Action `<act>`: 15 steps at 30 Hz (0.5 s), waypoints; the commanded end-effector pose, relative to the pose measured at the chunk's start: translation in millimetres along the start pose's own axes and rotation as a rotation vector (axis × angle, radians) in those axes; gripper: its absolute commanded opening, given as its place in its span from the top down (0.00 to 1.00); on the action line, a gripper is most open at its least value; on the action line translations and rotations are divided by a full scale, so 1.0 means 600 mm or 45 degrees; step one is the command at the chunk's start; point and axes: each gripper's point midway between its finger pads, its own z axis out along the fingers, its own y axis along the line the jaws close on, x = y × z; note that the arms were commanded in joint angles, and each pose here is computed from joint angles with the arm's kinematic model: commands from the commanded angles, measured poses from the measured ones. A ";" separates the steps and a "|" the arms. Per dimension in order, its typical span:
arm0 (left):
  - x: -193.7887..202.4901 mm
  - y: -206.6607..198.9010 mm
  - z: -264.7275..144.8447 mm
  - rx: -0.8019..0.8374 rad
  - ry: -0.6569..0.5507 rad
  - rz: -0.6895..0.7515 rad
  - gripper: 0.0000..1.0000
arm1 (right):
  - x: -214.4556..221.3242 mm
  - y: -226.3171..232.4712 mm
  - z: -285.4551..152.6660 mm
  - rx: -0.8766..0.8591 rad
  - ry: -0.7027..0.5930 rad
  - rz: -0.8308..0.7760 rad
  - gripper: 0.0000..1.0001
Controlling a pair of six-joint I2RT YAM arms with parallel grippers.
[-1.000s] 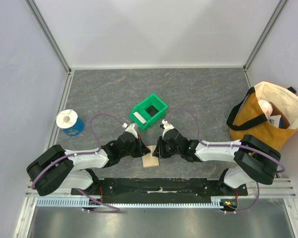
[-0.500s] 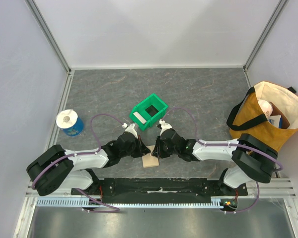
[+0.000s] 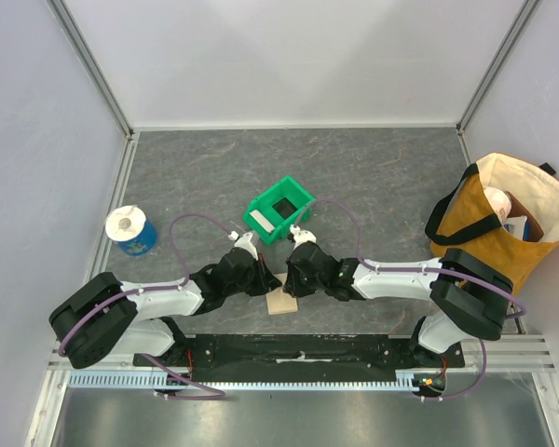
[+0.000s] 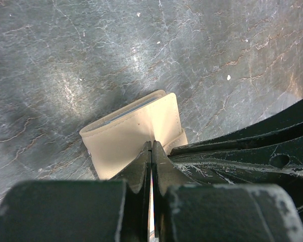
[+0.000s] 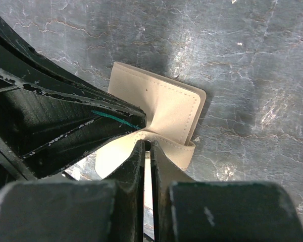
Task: Put the credit cards into the card holder
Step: Close the card holder at the center of the board.
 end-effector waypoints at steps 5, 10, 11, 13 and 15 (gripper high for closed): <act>0.011 0.025 -0.003 -0.067 0.021 0.060 0.98 | 0.062 -0.058 0.016 0.197 0.135 -0.061 1.00; 0.010 0.024 -0.004 -0.061 0.019 0.062 0.98 | 0.084 -0.077 0.020 0.248 0.178 -0.068 1.00; 0.011 0.026 -0.005 -0.065 0.017 0.060 0.98 | 0.086 -0.080 0.019 0.264 0.181 -0.071 1.00; 0.010 0.025 -0.006 -0.063 0.013 0.060 0.98 | 0.092 -0.090 0.018 0.298 0.194 -0.075 1.00; 0.009 0.025 -0.006 -0.065 0.012 0.060 0.98 | 0.092 -0.090 0.019 0.301 0.197 -0.081 1.00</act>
